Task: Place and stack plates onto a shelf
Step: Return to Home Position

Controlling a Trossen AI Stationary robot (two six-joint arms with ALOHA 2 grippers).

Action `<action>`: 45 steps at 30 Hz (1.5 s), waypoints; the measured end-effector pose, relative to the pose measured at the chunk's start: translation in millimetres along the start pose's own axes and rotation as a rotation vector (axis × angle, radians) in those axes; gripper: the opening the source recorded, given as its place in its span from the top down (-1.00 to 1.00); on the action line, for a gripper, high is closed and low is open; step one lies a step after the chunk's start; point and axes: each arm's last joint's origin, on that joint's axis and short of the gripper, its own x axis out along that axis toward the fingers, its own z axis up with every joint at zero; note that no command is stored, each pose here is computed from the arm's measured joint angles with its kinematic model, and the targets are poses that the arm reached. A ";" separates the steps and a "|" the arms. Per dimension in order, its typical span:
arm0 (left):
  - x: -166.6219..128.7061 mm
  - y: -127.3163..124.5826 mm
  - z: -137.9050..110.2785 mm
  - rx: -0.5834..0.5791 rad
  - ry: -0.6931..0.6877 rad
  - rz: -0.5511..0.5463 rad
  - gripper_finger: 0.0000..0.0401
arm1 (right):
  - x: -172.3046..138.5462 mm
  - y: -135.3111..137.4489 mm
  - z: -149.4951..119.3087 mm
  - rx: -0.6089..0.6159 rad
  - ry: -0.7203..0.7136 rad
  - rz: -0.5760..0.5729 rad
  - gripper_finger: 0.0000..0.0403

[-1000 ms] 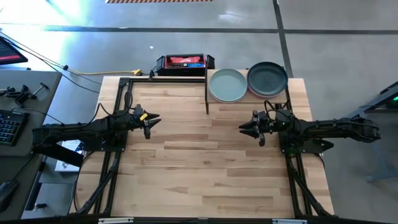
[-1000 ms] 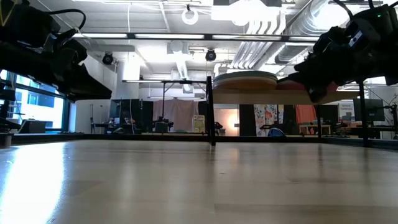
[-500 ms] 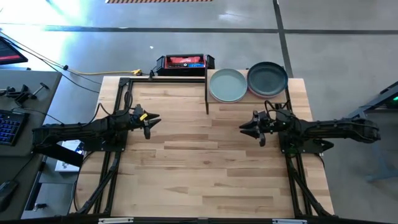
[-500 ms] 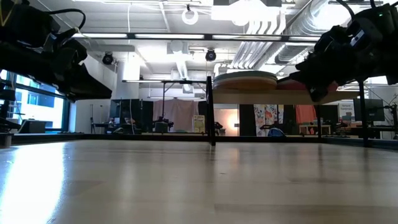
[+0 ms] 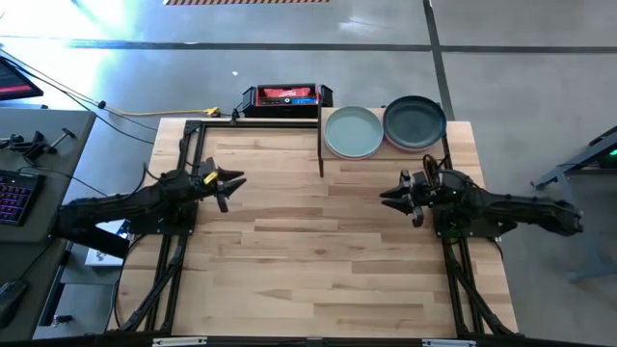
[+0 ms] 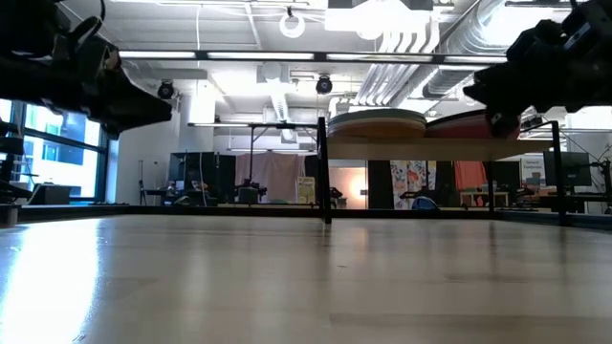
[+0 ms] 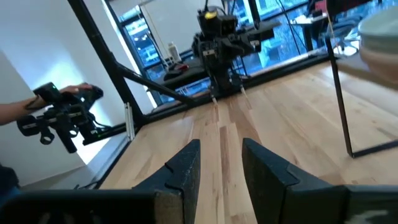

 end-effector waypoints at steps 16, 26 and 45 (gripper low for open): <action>-9.4 -4.9 9.4 -0.021 -0.119 -0.071 0.44 | -20.6 14.7 18.8 -0.090 -0.241 0.090 0.49; -9.6 -6.6 8.6 -0.020 -0.111 -0.089 0.44 | -19.5 13.5 16.3 -0.080 -0.211 0.083 0.49; -9.6 -6.6 8.4 -0.020 -0.109 -0.089 0.44 | -19.4 13.3 15.8 -0.078 -0.207 0.082 0.49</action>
